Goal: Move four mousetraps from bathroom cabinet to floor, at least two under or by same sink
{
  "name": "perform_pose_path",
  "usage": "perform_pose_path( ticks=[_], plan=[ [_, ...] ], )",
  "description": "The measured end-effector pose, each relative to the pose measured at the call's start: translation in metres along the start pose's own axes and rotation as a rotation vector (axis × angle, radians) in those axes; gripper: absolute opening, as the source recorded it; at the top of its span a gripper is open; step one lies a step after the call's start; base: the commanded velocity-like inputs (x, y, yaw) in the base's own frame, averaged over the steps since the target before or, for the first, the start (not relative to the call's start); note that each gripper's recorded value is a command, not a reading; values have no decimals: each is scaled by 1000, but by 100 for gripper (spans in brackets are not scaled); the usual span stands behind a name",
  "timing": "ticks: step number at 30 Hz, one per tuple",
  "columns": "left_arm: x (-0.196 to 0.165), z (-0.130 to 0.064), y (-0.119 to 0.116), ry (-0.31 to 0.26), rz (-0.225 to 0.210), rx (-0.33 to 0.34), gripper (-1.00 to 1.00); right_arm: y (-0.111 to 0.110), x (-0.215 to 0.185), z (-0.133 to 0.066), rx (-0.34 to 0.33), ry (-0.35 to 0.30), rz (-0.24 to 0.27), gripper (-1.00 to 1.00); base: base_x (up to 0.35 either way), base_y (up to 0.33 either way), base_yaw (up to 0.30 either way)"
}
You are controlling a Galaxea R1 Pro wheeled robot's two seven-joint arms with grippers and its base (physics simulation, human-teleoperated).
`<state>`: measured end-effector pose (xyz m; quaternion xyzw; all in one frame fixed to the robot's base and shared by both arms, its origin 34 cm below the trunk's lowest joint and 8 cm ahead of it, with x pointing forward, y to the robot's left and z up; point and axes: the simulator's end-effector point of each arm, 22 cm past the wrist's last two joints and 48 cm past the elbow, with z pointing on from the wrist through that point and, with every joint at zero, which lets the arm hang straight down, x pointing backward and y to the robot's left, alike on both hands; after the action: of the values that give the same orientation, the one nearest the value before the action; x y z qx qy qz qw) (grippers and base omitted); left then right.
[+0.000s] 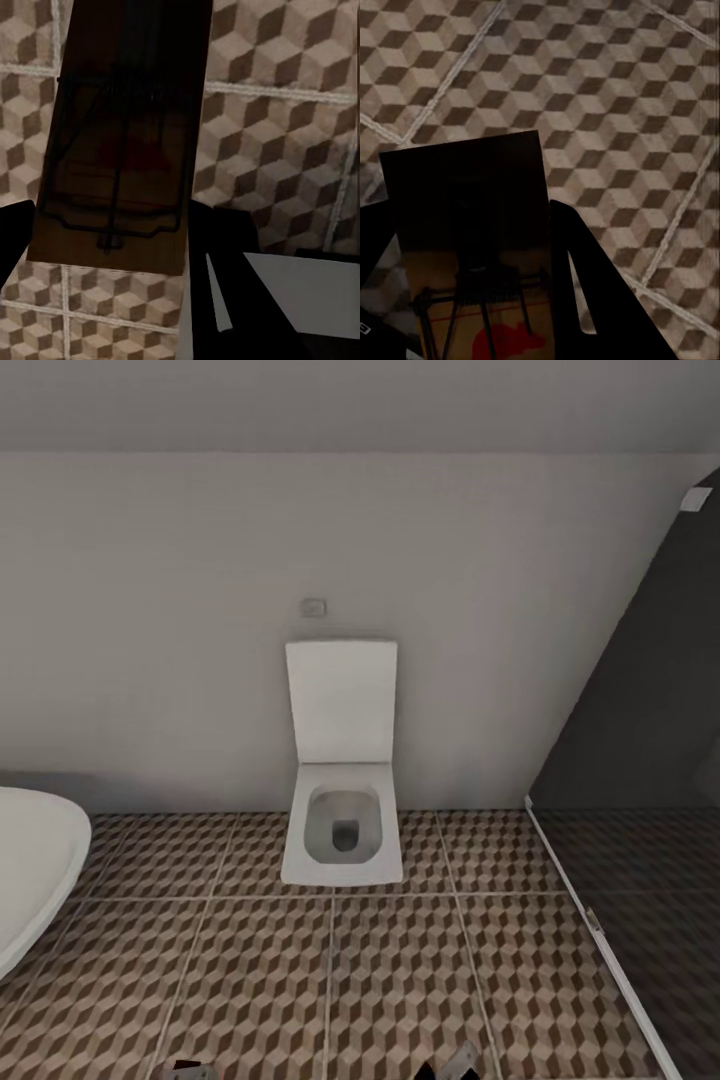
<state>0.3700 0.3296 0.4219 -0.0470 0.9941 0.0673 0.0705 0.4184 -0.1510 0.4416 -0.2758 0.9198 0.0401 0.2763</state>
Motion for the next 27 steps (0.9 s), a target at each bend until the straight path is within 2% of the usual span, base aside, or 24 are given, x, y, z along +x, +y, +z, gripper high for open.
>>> perform_pose_path(
  ticks=[7, 19, 20, 22, 24, 25, 26, 27],
  plan=[
    [0, 0, 0, 0, 0, 1, -100, 10, 15, -7, -5, 19, 7, -100, 215, 0, 0],
    [1, 0, 0, 1, 0, 0, -100, 5, 18, -8, 15, 23, 16, -100, 209, 0, 0],
    [1, 0, -1, 2, 0, 1, -100, -1, 19, -8, 41, 25, 25, -100, 118, 0, 0],
    [2, 0, -1, 3, 0, 3, -100, -31, 23, -10, 167, 38, 73, -100, 62, 0, 0],
    [3, 0, -2, 5, 0, 5, -100, -66, 32, -19, 328, 61, 152, -100, 25, 0, 0],
    [3, 0, -2, 5, 1, 5, -100, -78, 36, -23, 387, 75, 194, -100, 8, 0, 0],
    [3, 0, -2, 5, 1, 5, -100, -93, 45, -30, 460, 98, 257, -100, 4, 0, 0],
    [4, 0, -3, 6, 1, 6, -100, -98, 49, -32, 485, 106, 275, -100, 3, 0, 0]
  ],
)
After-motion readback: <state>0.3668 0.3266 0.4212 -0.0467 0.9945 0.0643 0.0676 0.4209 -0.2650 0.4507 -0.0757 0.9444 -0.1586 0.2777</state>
